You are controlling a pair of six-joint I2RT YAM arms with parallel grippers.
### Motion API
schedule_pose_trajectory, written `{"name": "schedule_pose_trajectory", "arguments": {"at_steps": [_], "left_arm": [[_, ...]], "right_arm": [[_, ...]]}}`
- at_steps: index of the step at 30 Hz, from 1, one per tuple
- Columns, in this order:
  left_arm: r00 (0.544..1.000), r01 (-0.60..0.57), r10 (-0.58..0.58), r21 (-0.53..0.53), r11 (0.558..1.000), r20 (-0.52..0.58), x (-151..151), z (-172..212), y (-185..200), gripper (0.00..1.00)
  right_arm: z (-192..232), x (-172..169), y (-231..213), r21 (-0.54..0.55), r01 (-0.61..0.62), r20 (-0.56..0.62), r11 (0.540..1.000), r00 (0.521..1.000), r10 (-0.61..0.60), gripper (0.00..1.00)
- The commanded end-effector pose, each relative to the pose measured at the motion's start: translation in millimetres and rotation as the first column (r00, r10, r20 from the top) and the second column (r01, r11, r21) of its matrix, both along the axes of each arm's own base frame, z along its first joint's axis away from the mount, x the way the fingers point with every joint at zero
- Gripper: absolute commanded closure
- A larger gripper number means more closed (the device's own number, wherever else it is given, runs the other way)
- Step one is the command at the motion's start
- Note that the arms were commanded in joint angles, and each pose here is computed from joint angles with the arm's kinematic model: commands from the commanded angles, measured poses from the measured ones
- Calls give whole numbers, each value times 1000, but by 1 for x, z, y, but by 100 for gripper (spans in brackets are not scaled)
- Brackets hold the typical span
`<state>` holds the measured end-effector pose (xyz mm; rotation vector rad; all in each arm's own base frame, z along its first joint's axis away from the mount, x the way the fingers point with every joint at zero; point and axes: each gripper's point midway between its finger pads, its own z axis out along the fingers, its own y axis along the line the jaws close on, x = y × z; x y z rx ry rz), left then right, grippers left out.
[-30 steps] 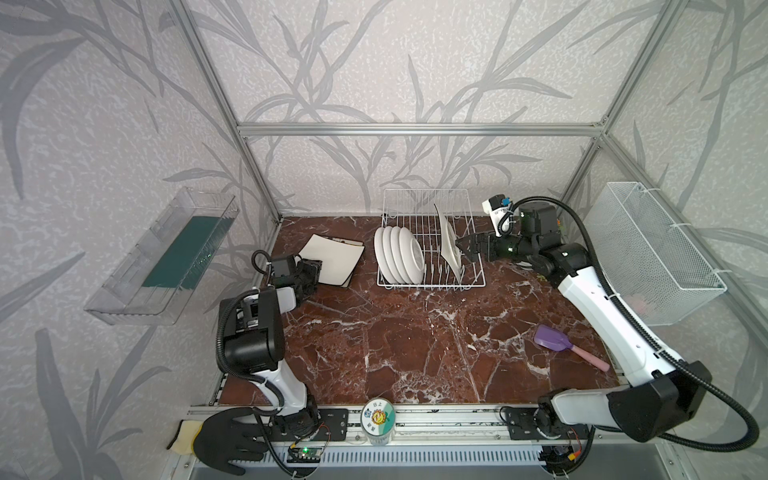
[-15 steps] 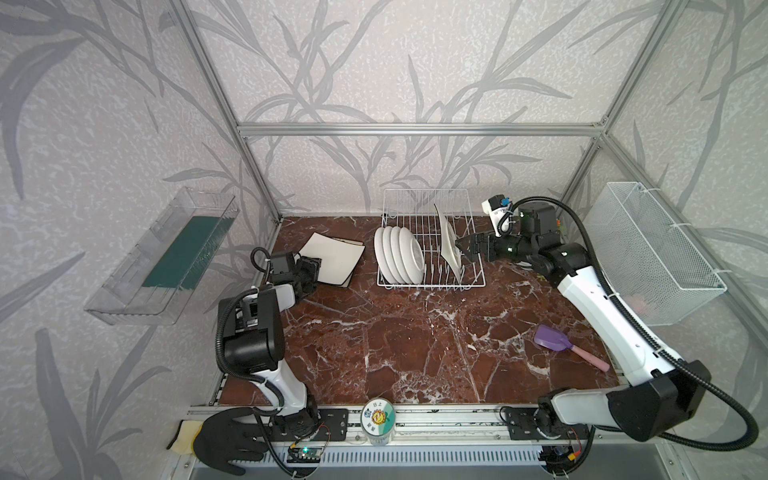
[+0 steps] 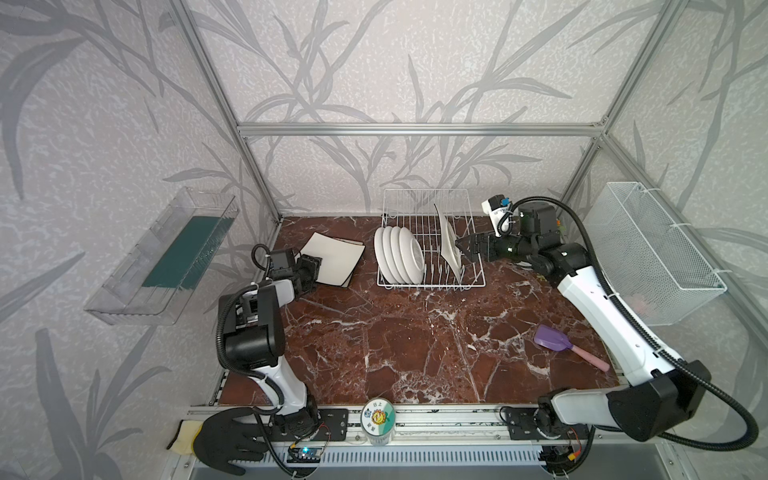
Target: Unload the plates from the dish rack
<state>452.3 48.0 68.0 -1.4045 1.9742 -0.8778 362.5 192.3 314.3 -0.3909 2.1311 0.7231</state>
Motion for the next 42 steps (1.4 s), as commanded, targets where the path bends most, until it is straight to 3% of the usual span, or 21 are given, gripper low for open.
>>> {"name": "schedule_pose_trajectory", "arguments": {"at_steps": [1, 26, 42], "left_arm": [[997, 43, -43, 7, 999, 61, 19, 21, -1, 28], [998, 56, -56, -64, 996, 6, 4, 7, -12, 27], [990, 120, -121, -14, 993, -66, -5, 28, -13, 24]], "right_arm": [[-1, -6, 0, -13, -13, 2, 1000, 1000, 13, 1], [-2, -5, 0, -12, -12, -1, 1000, 1000, 12, 1], [-5, -6, 1, -9, -13, -8, 1000, 1000, 13, 1]]}}
